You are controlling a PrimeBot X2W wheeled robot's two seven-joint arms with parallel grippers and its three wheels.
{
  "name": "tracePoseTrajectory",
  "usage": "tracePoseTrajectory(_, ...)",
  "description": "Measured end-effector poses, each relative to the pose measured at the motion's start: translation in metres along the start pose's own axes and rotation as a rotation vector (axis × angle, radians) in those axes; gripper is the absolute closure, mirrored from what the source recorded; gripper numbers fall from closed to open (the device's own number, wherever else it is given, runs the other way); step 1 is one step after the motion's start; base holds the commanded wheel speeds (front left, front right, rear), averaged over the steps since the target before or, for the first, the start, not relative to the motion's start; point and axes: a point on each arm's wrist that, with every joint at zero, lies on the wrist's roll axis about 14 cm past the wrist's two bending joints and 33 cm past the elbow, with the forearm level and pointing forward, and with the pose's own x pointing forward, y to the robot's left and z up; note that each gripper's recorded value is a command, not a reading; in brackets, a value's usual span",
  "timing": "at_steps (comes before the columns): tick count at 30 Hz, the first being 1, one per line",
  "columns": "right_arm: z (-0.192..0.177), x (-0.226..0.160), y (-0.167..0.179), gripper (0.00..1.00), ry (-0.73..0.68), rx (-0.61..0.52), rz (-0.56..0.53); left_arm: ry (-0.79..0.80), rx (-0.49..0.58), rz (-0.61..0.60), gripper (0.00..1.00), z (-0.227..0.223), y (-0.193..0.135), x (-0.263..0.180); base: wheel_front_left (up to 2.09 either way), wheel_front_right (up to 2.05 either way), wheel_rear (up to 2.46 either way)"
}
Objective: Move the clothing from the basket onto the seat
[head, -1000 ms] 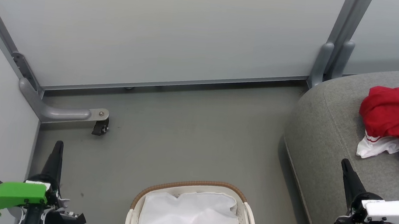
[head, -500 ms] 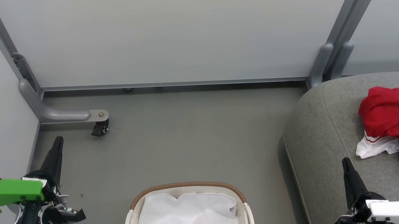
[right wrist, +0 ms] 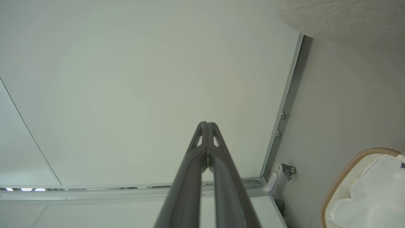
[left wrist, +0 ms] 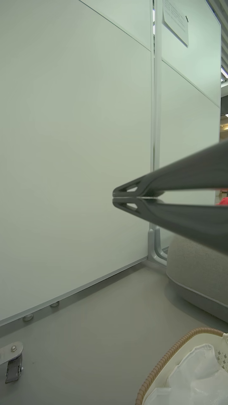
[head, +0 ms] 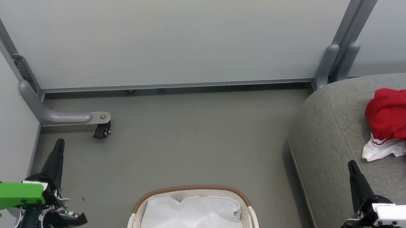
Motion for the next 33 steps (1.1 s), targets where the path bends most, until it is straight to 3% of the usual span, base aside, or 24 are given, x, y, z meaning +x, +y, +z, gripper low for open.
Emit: tracePoseTrajectory(33, 0.0001, 0.0000, 0.0000, 1.00, 0.000, 0.000, 0.000, 0.000, 0.000, 0.001, 1.00, -0.0001, 0.0002, 0.0000, 0.00, 0.00, 0.00)
